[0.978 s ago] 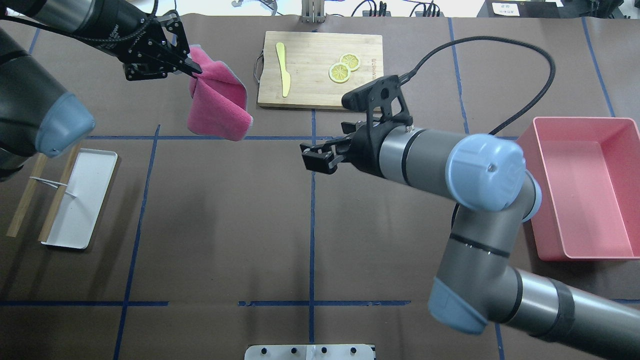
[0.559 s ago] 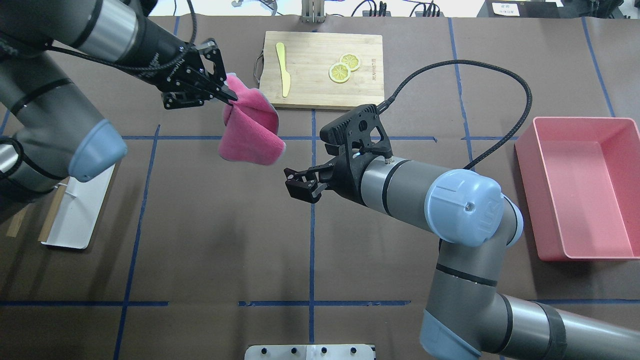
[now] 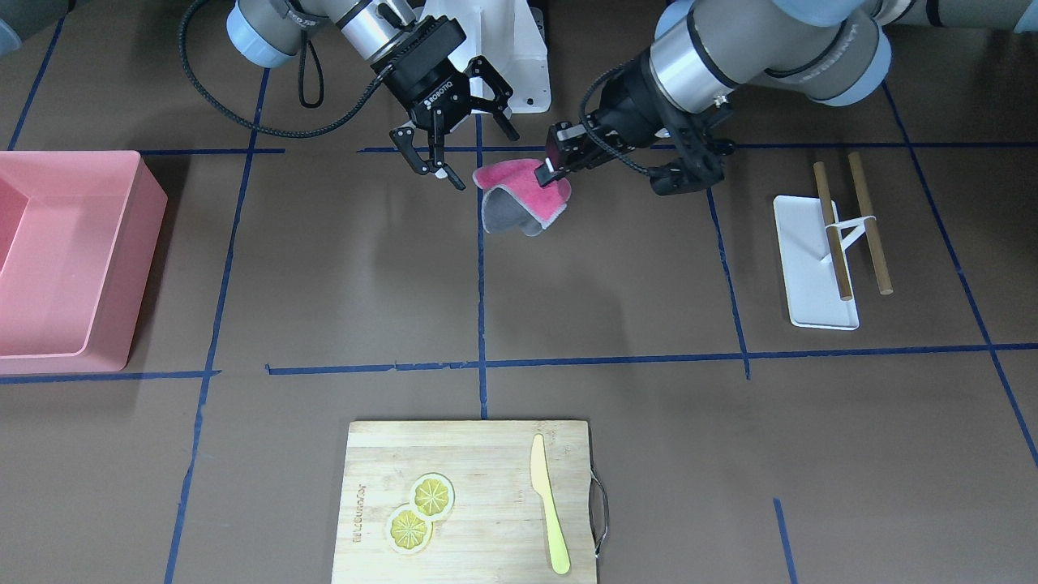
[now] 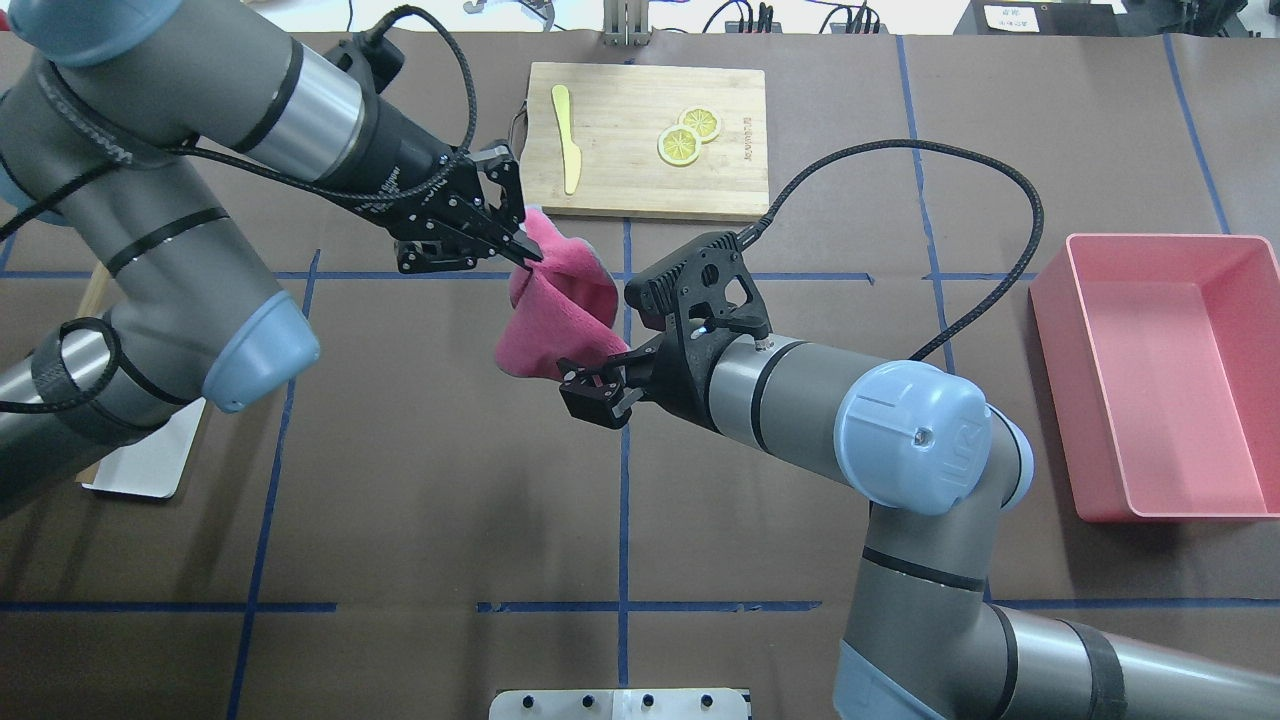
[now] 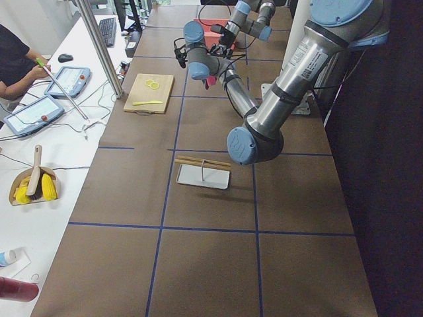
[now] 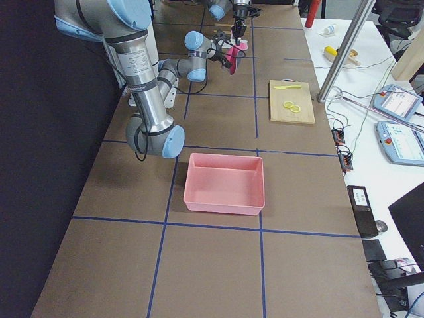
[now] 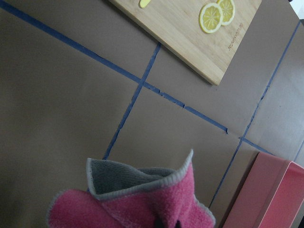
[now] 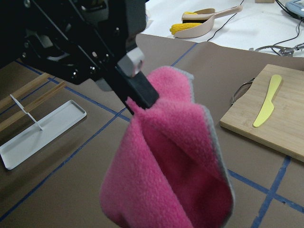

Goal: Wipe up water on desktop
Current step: 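Carry the cloth toward the right gripper while the right gripper reaches to meet it, then grasp the cloth with the right gripper and open the left gripper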

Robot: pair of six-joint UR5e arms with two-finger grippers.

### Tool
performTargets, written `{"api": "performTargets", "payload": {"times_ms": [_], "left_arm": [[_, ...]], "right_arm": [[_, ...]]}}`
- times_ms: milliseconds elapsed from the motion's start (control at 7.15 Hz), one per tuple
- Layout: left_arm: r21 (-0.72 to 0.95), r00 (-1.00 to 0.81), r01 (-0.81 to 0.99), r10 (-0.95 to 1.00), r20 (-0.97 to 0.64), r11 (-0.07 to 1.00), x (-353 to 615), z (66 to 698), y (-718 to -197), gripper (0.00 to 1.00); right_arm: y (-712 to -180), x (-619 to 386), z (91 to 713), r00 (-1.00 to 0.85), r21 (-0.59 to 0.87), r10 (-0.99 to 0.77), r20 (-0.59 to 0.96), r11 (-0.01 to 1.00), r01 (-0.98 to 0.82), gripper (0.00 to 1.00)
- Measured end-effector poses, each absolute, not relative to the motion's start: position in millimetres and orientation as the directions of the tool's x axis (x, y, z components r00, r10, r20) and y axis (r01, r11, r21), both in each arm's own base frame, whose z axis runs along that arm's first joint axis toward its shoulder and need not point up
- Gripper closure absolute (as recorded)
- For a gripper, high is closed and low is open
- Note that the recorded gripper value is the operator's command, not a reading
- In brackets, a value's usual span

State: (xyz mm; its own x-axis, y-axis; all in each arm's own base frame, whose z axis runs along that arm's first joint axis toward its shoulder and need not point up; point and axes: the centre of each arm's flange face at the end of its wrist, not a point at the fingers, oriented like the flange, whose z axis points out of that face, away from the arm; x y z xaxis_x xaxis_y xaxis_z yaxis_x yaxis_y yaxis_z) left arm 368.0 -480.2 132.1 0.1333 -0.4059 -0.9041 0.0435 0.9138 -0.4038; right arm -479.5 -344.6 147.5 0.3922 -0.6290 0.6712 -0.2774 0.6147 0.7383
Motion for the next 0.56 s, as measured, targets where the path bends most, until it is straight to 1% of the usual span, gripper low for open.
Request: {"api": "performTargets", "payload": {"times_ms": [419, 559], "left_arm": [[-0.389, 0.133, 0.006, -0.386, -0.913, 0.921, 378.8, 120.5, -468.7, 0.98], [-0.387, 0.133, -0.001, -0.384, -0.914, 0.922, 380.6, 119.4, -466.0, 0.98]], "right_arm": [[-340.1, -483.4, 147.8, 0.397, 0.739, -0.627, 0.670, 0.612, -0.281, 0.00], [-338.6, -484.5, 147.9, 0.396, 0.739, -0.628, 0.670, 0.613, -0.279, 0.01]]}}
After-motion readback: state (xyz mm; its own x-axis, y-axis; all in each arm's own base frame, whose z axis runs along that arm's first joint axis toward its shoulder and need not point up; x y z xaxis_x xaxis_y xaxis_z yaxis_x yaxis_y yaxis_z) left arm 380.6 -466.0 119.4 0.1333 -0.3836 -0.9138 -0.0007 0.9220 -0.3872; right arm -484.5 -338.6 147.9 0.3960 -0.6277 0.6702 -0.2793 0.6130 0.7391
